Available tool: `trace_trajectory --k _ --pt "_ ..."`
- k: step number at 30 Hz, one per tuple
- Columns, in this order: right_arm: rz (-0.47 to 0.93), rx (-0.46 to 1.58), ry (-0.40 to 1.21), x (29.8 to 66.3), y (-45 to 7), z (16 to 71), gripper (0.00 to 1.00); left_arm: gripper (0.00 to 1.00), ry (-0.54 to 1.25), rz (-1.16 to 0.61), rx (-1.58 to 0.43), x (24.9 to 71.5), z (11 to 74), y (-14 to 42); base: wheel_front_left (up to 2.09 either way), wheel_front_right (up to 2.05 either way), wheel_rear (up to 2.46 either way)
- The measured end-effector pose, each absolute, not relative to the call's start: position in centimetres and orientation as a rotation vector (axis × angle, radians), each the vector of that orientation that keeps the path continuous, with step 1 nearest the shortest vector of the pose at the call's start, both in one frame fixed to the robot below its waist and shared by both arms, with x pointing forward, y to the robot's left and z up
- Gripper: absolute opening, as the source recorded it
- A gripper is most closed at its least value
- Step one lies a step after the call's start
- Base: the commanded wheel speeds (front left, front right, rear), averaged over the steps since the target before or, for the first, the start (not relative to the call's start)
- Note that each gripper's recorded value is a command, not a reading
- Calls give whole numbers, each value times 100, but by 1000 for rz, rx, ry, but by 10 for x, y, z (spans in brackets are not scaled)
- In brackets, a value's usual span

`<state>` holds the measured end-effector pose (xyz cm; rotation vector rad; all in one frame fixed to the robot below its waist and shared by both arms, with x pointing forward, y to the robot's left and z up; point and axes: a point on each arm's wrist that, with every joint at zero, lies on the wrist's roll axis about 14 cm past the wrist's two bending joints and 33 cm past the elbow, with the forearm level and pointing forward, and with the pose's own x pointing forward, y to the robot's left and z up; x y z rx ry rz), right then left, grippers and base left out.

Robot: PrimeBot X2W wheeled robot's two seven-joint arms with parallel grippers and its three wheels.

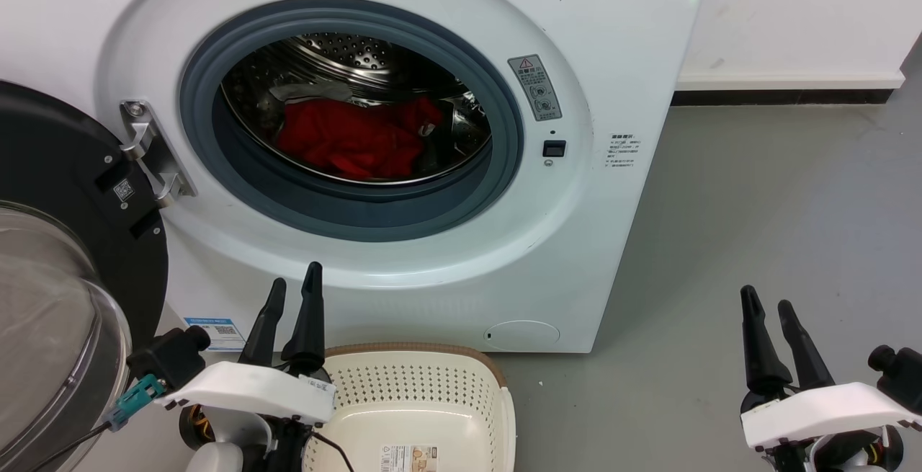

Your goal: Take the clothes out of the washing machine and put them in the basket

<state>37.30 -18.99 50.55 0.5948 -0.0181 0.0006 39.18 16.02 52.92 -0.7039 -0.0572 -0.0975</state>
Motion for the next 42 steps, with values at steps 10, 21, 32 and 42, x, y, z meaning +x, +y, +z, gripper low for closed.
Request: trace_trajectory --k 10,21,32,42 --pt "19 445 -37 373 -187 509 100 100 -84 -115 -551 393 534 156 0 0 0" --pt "36 323 -47 373 -183 510 100 100 -106 -125 -434 393 537 152 0 0 0" --pt "56 211 -51 373 -179 509 100 100 -116 -127 -334 392 536 151 0 0 0" --pt "67 127 -53 372 -177 507 100 100 -125 -131 -251 392 535 150 0 0 0"
